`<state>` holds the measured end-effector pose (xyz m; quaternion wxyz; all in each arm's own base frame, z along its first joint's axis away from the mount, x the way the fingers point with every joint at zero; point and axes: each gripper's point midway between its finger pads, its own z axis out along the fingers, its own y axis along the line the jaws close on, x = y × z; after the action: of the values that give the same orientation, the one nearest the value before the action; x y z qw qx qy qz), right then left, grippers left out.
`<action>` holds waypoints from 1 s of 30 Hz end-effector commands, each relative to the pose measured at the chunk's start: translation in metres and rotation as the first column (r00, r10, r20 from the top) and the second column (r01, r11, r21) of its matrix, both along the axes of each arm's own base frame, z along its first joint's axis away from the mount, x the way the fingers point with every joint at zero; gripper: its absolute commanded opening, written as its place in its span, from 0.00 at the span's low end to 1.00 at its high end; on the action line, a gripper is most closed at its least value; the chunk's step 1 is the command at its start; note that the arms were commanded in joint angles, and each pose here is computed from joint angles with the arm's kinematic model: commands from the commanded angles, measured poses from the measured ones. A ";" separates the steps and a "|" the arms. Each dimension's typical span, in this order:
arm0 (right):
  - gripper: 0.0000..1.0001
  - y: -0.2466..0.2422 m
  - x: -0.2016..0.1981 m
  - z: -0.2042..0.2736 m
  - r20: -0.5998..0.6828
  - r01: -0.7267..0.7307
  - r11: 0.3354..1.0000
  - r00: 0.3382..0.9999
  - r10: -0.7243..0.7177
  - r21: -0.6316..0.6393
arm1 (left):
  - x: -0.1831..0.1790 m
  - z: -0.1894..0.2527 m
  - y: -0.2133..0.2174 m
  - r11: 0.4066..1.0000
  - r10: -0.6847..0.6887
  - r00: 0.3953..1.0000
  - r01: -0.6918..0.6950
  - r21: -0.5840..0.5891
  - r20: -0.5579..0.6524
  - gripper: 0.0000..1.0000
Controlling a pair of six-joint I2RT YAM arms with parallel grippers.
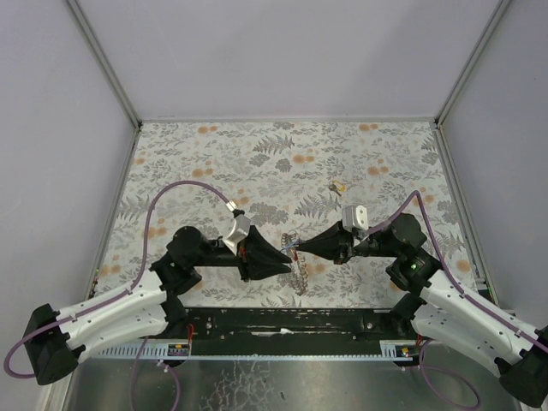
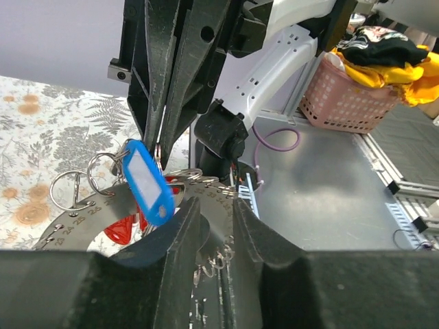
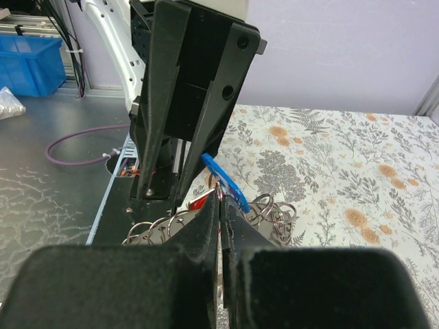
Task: Remove the keys from the keyring
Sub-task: Remove the key from the keyring.
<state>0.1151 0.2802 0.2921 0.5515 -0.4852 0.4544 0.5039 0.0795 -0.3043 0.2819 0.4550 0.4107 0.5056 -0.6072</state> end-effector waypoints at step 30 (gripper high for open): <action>0.00 0.000 0.002 0.024 0.090 -0.003 0.999 0.996 -0.001 0.044 | 0.031 0.028 0.002 0.980 0.182 0.982 -0.178 -0.085 0.041 0.26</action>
<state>0.1131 0.2816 0.2854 0.5405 -0.4961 0.4546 0.5050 0.1098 -0.3026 0.2846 0.5086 0.3642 0.5376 -0.5655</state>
